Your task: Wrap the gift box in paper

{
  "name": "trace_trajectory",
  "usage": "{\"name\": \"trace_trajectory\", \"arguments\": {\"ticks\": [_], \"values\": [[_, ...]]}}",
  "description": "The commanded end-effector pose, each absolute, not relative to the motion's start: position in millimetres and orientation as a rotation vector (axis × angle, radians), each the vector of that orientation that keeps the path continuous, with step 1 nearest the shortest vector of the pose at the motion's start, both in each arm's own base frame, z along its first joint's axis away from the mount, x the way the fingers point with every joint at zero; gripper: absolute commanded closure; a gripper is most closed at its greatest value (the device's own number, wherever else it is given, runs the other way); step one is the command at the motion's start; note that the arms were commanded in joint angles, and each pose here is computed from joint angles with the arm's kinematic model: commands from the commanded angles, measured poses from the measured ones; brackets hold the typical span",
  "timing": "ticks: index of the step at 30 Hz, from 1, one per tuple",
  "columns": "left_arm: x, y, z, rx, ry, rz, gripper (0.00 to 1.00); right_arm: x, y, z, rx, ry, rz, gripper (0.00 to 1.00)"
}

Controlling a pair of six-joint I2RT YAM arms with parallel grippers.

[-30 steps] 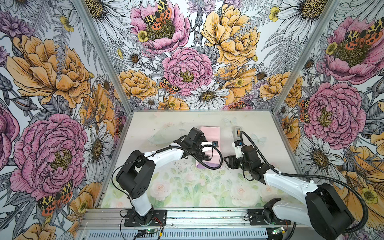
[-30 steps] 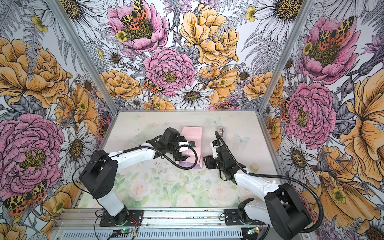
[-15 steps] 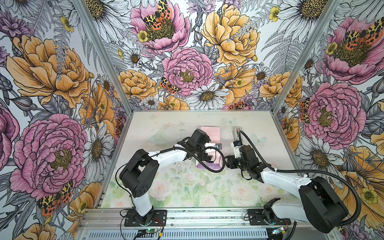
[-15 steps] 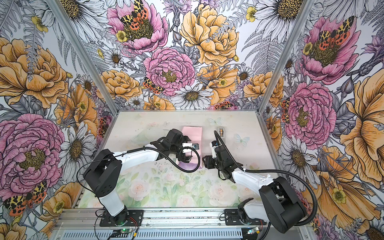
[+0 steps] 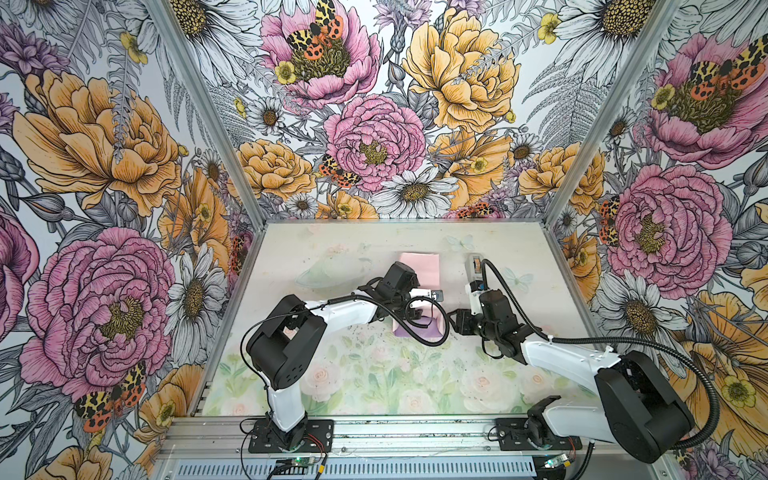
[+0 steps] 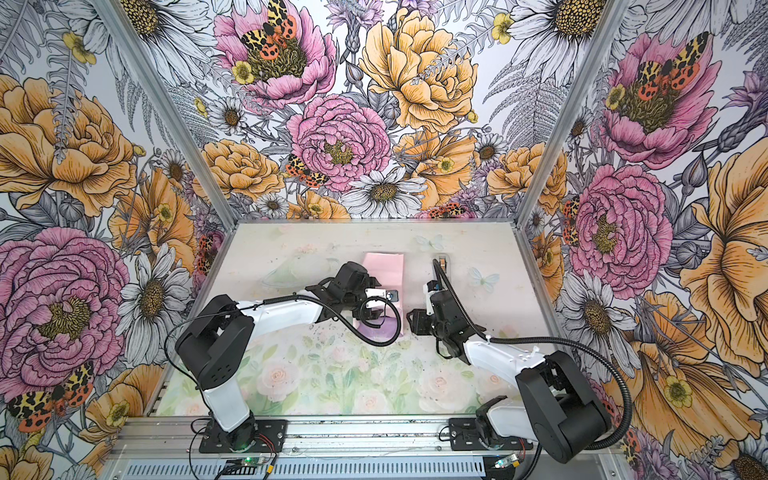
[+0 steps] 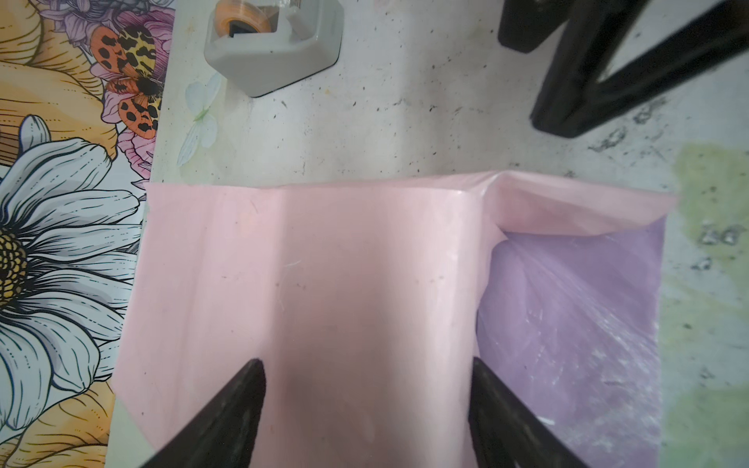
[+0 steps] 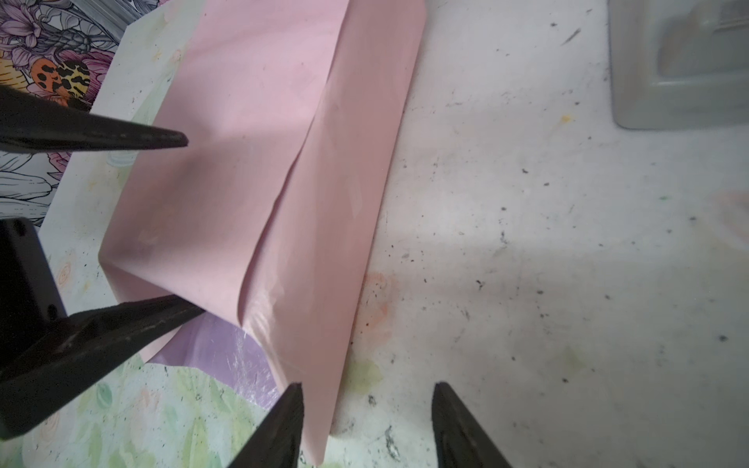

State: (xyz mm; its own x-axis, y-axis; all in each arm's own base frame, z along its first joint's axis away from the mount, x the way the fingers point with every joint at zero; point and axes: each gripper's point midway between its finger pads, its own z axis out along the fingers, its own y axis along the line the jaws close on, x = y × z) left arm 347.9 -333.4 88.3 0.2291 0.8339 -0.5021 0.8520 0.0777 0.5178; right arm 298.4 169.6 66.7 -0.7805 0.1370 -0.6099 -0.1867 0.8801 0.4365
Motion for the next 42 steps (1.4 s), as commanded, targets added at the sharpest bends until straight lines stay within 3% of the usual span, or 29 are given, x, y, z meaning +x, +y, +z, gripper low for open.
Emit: {"name": "trace_trajectory", "arguments": {"ticks": [1, 13, 24, 42], "values": [[346, -334, 79, 1.727, 1.573, -0.019, 0.26, 312, 167, 71, 0.035, 2.348, 0.626, 0.49], [344, -332, 72, 1.697, 1.583, -0.022, 0.34, 315, 184, 58, 0.030, 2.347, 0.676, 0.59], [345, -332, 72, 1.684, 1.587, -0.032, 0.34, 312, 198, 50, 0.001, 2.359, 0.695, 0.71], [345, -335, 75, 1.667, 1.587, -0.064, 0.35, 314, 233, 47, -0.040, 2.324, 0.750, 0.76]]}}
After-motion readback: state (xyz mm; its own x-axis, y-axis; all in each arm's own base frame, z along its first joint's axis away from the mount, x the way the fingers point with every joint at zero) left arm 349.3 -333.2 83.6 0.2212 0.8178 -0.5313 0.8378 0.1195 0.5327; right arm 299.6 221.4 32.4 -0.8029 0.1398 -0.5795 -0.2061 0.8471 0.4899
